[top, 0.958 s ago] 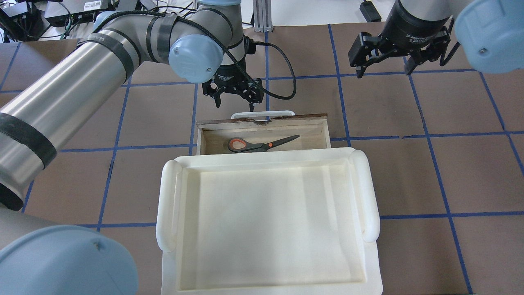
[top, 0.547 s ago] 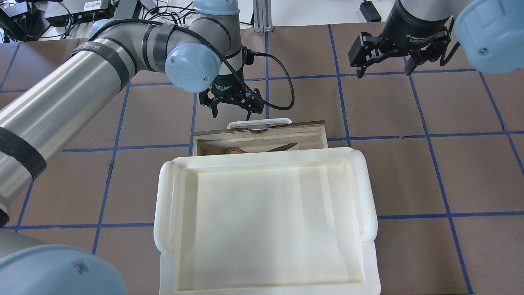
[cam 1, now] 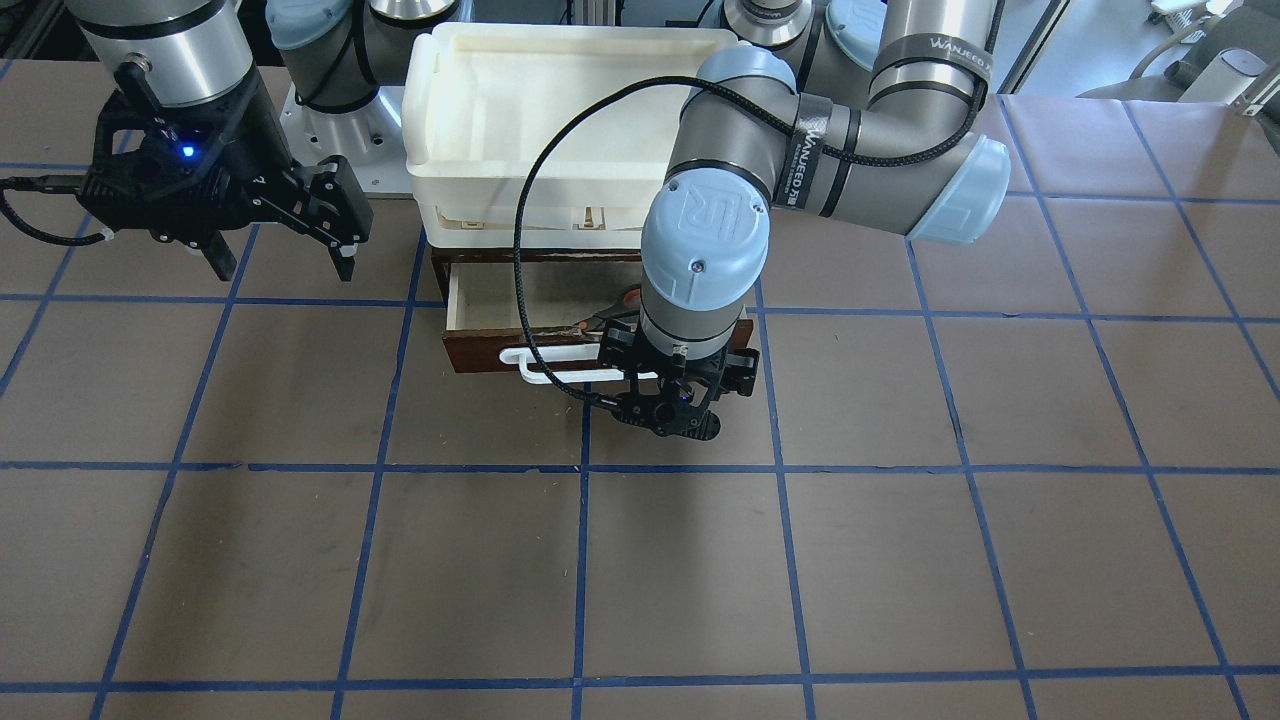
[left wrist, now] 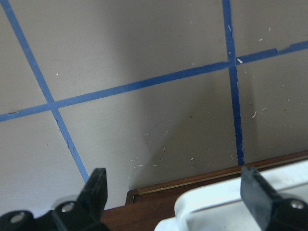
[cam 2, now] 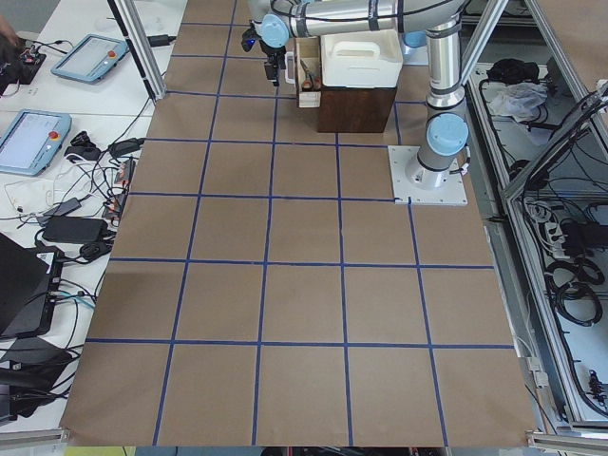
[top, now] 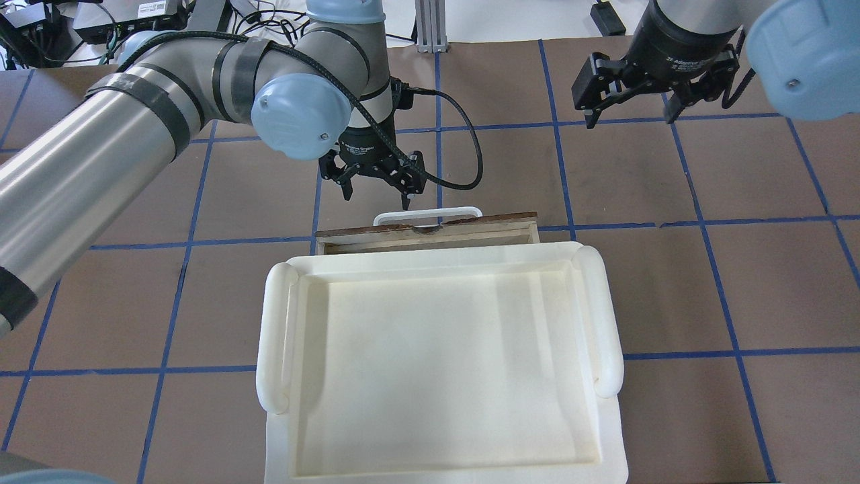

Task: Put scissors in drawer and close it
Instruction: 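Push the drawer front with the left gripper to slide it shut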

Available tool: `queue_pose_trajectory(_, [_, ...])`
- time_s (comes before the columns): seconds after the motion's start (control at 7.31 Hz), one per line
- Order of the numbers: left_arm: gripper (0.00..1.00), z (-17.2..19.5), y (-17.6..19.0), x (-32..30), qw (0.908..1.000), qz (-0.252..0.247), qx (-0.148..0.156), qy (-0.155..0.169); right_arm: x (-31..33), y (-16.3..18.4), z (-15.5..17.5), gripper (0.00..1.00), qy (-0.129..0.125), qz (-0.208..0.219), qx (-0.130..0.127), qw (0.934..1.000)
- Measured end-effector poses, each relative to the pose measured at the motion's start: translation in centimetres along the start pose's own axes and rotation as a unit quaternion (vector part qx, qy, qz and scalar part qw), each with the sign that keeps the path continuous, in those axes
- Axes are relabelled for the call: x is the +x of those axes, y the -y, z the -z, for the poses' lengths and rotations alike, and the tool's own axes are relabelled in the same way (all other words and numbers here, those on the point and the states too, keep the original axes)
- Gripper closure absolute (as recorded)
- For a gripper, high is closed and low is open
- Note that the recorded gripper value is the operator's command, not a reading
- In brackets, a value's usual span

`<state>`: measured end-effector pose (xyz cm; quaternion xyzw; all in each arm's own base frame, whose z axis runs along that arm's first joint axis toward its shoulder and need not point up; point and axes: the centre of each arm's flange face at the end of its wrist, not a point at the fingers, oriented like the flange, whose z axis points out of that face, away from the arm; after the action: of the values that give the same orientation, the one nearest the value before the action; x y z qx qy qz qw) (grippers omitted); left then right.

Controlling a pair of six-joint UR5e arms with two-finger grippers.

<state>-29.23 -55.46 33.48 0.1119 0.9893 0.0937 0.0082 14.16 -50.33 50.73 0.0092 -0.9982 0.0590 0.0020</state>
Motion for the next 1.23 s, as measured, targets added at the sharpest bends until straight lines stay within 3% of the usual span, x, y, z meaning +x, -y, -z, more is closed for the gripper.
queue_pose_trajectory(0.55, [0.0,1.4,-1.0,0.1,1.0,0.0,-0.001,-0.005,0.0,0.0,0.0,0.0,0.0,0.0,-0.001,1.0])
queue_pose_trajectory(1.23, [0.0,0.3,-1.4,0.4,0.9997,-0.008,-0.015,0.019,0.0,-0.1,-0.1,0.0,0.0,0.0,-0.003,1.0])
